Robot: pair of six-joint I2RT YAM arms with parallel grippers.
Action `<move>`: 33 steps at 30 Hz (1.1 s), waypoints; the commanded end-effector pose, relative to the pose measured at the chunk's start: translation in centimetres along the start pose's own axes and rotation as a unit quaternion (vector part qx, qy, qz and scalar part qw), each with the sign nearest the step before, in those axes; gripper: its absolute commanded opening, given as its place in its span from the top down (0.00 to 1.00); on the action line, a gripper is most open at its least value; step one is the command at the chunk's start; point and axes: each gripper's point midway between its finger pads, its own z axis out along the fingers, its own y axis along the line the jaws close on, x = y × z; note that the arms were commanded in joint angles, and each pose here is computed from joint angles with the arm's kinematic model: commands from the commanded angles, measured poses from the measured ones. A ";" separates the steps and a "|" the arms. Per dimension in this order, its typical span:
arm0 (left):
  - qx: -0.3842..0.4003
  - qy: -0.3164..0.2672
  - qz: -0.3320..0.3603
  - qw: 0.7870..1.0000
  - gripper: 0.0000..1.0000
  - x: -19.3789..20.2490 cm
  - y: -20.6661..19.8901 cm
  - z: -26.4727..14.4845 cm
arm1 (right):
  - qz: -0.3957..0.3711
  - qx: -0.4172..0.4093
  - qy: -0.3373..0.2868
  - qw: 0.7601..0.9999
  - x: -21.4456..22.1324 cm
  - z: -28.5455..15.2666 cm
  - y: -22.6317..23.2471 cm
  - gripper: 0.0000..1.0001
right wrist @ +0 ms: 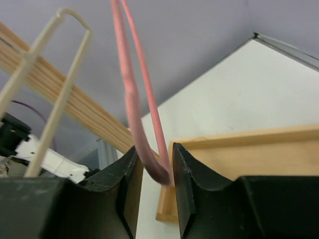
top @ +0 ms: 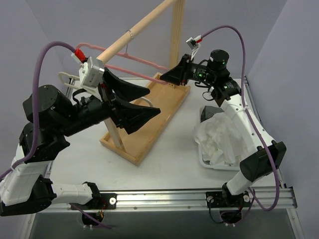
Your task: Remove the skirt from the hanger
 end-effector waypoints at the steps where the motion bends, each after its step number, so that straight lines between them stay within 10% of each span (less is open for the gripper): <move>1: -0.041 0.001 0.001 0.999 0.14 0.1 1.5 -0.2 | 0.020 0.086 0.054 0.995 3.7 -1.1 -3.8 0.72; 22: -0.097 0.080 -0.026 0.992 0.14 5.5 4.3 1.4 | -0.006 0.259 0.062 0.964 3.3 -7.1 -2.7 0.00; 33: -0.156 0.135 -0.047 0.977 0.13 10.3 7.2 3.4 | 0.034 0.450 0.091 0.888 9.7 -16.3 -4.3 0.00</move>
